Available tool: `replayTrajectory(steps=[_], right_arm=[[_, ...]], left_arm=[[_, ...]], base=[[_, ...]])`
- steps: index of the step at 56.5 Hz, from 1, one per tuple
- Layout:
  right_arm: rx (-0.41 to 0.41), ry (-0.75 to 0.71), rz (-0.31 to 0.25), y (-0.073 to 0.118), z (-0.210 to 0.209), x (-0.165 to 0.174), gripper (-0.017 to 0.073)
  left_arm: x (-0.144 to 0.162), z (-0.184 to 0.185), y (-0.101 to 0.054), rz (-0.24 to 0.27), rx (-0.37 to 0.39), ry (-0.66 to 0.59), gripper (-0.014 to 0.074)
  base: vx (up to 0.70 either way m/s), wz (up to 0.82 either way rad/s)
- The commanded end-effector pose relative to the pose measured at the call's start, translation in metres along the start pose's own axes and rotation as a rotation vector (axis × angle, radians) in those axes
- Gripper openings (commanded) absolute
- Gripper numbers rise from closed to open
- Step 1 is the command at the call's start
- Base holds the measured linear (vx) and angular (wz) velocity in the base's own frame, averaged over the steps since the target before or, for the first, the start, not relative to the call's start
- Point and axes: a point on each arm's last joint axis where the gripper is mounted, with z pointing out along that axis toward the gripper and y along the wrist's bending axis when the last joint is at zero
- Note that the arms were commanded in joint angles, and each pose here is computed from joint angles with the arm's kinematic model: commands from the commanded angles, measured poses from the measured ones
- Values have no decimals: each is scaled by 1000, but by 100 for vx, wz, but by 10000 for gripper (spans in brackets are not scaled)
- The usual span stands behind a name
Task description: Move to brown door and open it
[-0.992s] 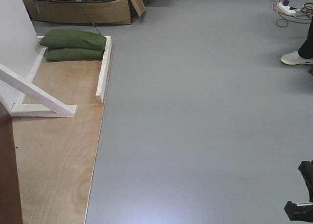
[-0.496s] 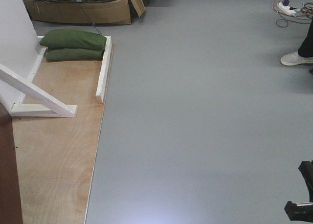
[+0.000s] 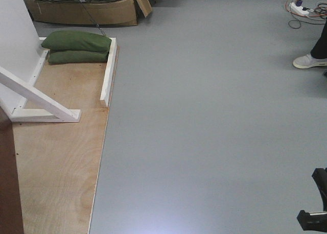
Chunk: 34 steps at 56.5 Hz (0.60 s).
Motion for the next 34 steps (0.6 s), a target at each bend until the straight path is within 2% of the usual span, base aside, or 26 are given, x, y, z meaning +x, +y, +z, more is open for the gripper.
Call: replayTrajectory(steps=[1, 9, 18, 25, 34], right_arm=[[5, -78, -10, 0, 0, -6, 0], [5, -78, -10, 0, 0, -6, 0], [5, -78, -10, 0, 0, -6, 0], [5, -78, -10, 0, 0, -6, 0], [5, -78, -10, 0, 0, -6, 0]], left_arm=[[-11, 2, -2, 3, 18, -70, 36], [-10, 6, -15, 22, 40, -54, 36], [-21, 13, -27, -6, 37, -18, 36], [-34, 15, -28, -46, 35, -25, 36], [-44, 18, -33, -66, 33, -28, 36]], base=[[0, 0], [0, 0], [0, 0], [0, 0], [0, 0]])
